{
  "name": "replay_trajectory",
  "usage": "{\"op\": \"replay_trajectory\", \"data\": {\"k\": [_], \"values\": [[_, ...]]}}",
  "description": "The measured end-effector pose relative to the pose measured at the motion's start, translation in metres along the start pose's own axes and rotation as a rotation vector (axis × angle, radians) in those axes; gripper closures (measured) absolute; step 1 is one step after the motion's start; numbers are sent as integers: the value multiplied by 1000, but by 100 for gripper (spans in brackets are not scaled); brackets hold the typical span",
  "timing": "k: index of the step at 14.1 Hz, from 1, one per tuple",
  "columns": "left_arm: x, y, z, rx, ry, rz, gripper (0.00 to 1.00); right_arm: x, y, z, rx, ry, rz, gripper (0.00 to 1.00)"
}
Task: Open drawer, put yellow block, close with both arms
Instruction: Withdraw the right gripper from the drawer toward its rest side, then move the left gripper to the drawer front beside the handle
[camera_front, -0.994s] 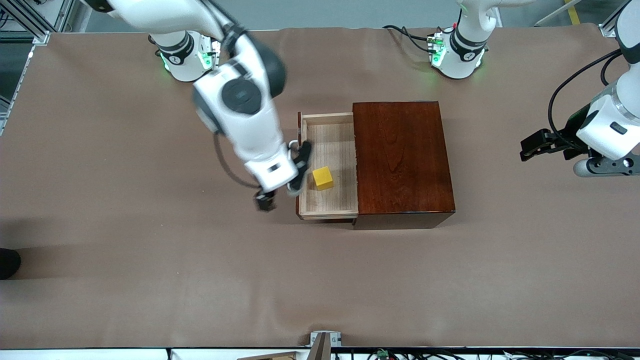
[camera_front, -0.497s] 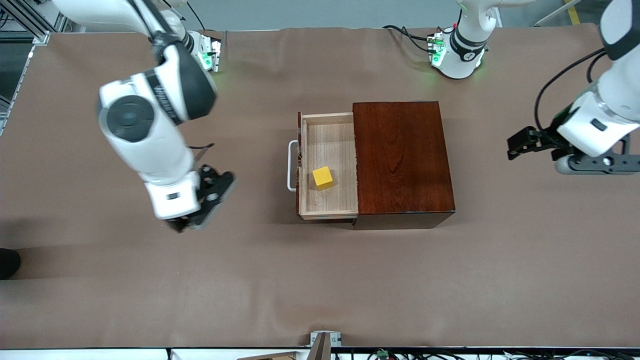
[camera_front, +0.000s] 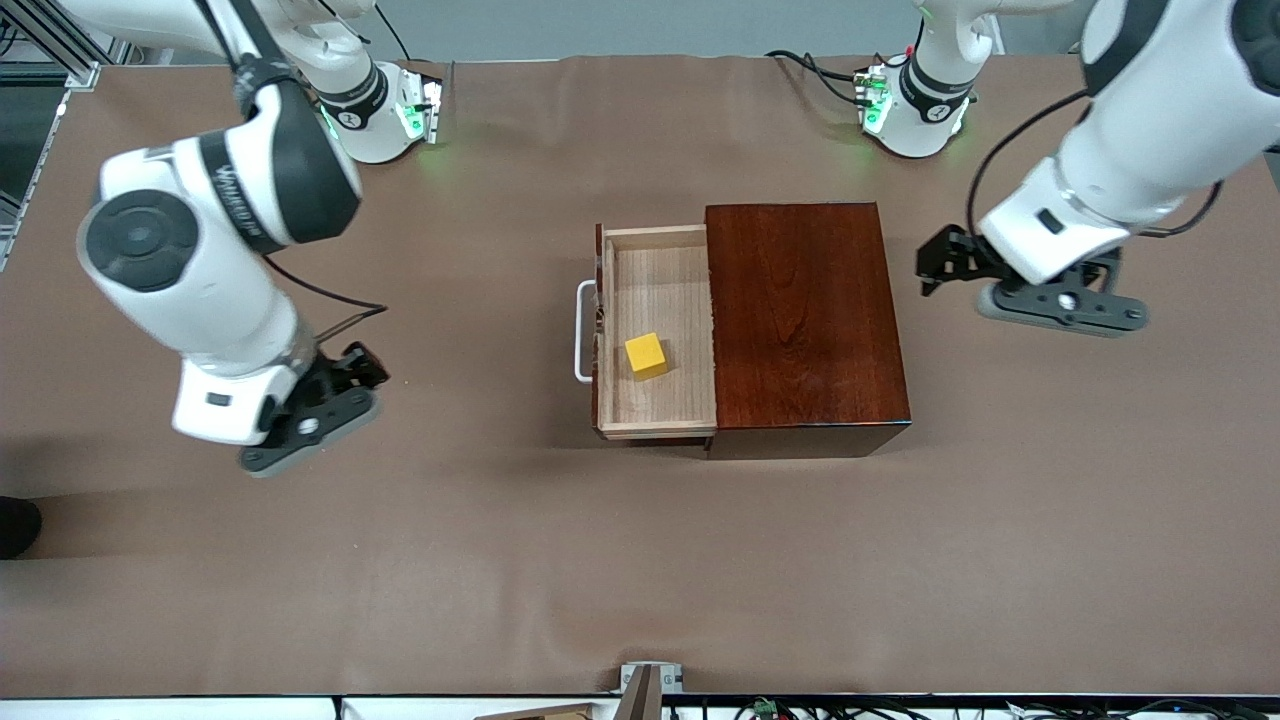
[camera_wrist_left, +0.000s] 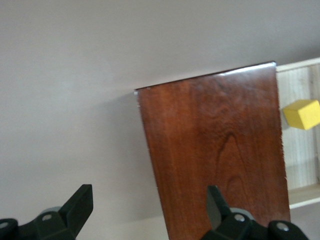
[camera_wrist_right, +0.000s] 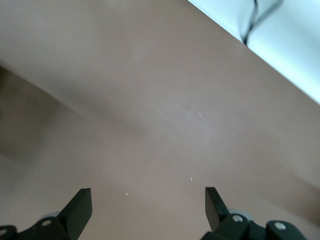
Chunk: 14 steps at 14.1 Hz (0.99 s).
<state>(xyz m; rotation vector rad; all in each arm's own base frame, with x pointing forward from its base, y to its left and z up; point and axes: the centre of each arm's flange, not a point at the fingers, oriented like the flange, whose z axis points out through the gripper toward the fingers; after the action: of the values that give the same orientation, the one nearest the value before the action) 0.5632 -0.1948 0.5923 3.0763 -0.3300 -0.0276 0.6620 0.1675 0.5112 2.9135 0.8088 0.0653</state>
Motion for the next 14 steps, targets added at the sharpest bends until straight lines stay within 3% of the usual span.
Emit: {"op": "replay_trajectory", "data": {"k": [3,7,11,14], "values": [[-4,34,5,-5,-9,62,0,-28,37,-13,24,-52,98,0],[-10,87,13,-6,-6,182,0,-59,62,-40,91,-66,208,0],[-27,191,14,-47,29,474,0,-85,89,-56,115,-75,272,0],[-30,269,30,-110,104,681,0,-95,97,-67,117,-65,316,0]]}}
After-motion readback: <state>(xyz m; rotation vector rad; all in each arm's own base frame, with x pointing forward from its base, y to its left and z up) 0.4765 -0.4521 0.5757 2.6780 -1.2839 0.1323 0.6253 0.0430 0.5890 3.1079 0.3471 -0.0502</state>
